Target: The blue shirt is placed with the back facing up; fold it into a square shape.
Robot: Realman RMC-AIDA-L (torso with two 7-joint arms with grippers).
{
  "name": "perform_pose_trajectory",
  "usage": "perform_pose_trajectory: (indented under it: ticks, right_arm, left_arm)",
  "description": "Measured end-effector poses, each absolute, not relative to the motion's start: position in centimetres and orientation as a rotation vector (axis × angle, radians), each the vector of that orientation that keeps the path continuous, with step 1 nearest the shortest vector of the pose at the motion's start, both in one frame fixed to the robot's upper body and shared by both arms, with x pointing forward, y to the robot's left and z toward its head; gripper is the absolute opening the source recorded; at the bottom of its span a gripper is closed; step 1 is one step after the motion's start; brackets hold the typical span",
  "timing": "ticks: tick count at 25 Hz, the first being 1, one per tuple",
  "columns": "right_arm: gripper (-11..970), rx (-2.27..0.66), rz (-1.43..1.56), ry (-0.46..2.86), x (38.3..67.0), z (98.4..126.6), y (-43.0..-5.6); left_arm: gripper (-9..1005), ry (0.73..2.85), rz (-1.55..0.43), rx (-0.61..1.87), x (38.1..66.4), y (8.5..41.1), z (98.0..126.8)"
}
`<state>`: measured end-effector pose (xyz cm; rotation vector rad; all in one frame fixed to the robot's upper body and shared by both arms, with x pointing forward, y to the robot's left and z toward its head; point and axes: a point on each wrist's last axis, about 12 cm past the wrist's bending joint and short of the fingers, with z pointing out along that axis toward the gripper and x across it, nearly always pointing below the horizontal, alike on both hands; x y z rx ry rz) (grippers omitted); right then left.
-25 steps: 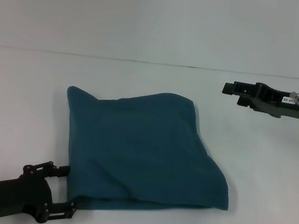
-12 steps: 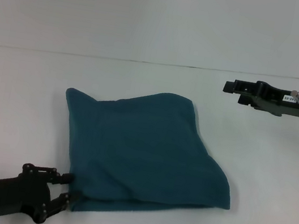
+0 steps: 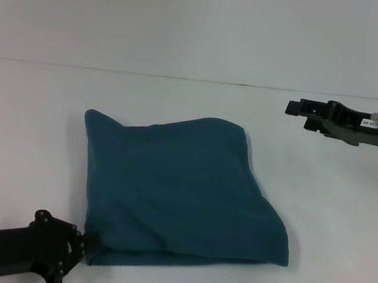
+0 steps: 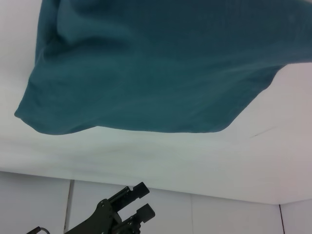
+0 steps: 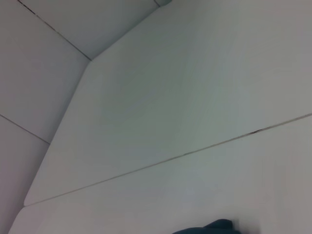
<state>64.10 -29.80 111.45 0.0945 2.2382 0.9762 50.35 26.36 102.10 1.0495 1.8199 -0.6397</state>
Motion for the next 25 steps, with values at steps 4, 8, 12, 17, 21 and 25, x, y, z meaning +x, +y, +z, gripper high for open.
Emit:
perform_pose_trajectory:
  ticks: [4,8,12,17,21,25]
  right_arm:
    - [701,0.1,0.975,2.234,64.1,111.4,-29.9]
    - [701,0.096,0.974,2.229,64.1,111.5,-29.9]
    - [700,0.091,0.974,2.228,64.2,111.6,-29.8]
    - [699,0.082,0.976,2.229,64.2,111.6,-29.6]
    - [698,0.048,0.979,2.243,64.3,111.4,-28.7]
    - [698,0.0,0.978,2.295,64.3,111.1,-27.5]
  left_arm:
    - [-2,1.823,-0.646,1.046,50.5,26.4,102.3]
    - [0,1.823,-0.63,1.041,50.8,26.9,102.9]
    - [2,1.81,-0.626,1.031,51.0,27.5,103.8]
    - [4,1.803,-0.624,1.027,51.1,28.1,104.6]
    - [6,1.81,-0.629,1.027,51.0,28.3,104.8]
    - [8,1.817,-0.621,1.016,50.9,28.6,104.8]
